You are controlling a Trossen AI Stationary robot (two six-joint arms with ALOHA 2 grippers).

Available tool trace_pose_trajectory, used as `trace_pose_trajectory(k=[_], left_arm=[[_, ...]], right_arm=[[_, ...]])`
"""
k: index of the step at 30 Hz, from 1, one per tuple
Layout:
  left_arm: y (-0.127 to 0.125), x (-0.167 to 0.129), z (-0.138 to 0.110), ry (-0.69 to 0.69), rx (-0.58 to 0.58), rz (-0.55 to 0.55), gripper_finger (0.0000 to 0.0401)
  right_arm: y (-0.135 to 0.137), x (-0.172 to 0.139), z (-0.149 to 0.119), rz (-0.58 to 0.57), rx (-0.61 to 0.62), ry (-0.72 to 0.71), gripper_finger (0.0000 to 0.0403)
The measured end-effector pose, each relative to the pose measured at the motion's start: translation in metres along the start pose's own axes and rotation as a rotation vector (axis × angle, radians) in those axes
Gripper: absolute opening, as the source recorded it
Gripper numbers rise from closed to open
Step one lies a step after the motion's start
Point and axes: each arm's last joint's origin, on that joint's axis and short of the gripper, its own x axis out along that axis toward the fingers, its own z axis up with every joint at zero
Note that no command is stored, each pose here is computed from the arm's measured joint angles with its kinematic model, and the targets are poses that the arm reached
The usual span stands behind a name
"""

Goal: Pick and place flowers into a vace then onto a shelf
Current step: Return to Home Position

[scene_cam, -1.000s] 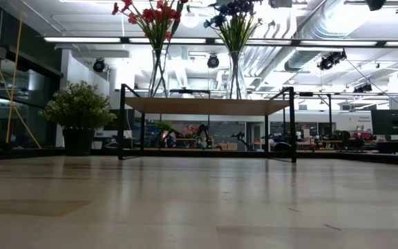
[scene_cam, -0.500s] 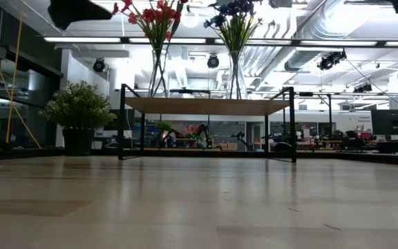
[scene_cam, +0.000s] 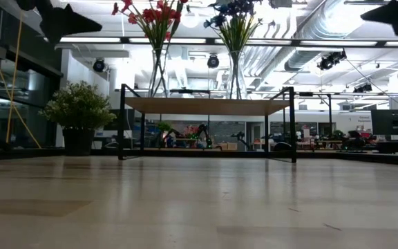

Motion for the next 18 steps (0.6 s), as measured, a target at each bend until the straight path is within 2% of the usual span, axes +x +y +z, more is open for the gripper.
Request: trace_pose_trajectory(k=[7, 18], left_arm=[[0.010, -0.004, -0.012, -0.045, -0.005, -0.029, 0.0397], [0.025, -0.007, -0.029, -0.106, 0.000, -0.034, 0.0397]], right_arm=[[-0.008, 0.010, -0.024, 0.006, 0.034, -0.025, 0.0273], [-0.011, 0.017, -0.032, -0.027, 0.026, 0.010, 0.0273]])
